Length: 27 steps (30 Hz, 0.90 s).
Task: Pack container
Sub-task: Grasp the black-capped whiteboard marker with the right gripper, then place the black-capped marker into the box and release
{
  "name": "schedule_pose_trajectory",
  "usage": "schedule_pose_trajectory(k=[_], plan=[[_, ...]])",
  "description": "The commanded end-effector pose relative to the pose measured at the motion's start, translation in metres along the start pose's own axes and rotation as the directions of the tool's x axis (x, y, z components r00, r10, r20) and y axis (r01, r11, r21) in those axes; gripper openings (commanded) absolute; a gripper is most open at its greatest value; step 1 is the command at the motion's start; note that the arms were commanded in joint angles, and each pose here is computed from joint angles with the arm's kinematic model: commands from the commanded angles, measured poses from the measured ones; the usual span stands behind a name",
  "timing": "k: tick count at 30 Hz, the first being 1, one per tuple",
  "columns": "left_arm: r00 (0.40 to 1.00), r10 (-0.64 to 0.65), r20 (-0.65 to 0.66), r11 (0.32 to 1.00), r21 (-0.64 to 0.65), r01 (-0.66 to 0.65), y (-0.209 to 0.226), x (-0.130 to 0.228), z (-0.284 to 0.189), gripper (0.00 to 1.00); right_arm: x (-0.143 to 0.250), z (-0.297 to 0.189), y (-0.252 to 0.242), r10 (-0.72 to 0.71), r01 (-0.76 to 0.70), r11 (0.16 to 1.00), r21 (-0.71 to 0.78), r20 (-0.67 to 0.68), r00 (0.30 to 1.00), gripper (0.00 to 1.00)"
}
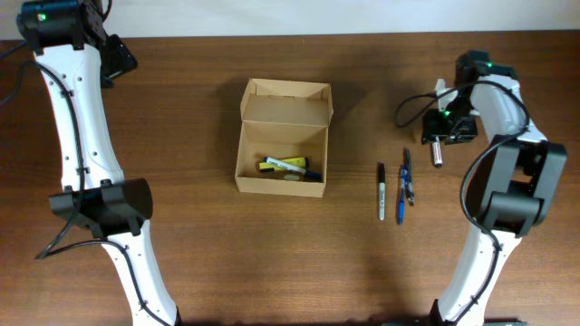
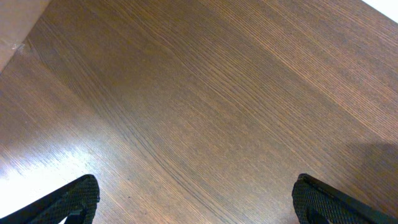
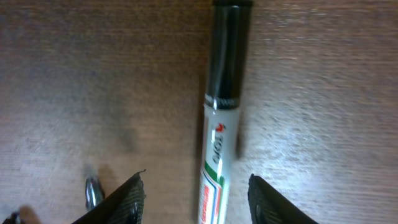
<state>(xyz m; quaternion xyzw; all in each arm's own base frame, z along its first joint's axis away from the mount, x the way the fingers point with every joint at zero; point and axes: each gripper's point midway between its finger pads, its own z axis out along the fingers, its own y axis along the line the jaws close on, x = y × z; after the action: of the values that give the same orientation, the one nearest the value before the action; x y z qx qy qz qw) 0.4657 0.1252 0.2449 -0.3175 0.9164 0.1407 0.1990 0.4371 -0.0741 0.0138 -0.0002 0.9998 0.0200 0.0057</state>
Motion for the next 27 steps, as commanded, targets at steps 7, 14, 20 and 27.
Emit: schedule_pose_trajectory(k=[7,14,20,27], plan=[[1.0,0.001,0.014,1.0,-0.007,-0.001,0.006,-0.002,-0.007,1.0,0.005,0.024,-0.009,0.012,-0.009,0.999,0.045,-0.05,0.999,0.43],[1.0,0.001,0.014,1.0,-0.007,-0.001,0.006,-0.002,-0.007,1.0,0.007,0.031,-0.003,0.045,-0.045,0.999,0.009,-0.065,0.997,0.04],[1.0,0.001,0.014,1.0,-0.007,-0.001,0.006,-0.002,-0.007,1.0,-0.026,-0.025,0.032,-0.004,0.019,0.982,-0.186,0.082,0.997,0.04],[1.0,0.001,0.014,1.0,-0.007,-0.001,0.006,-0.002,-0.007,1.0,-0.058,-0.181,0.089,-0.194,0.288,0.938,-0.194,0.394,0.898,0.04]])
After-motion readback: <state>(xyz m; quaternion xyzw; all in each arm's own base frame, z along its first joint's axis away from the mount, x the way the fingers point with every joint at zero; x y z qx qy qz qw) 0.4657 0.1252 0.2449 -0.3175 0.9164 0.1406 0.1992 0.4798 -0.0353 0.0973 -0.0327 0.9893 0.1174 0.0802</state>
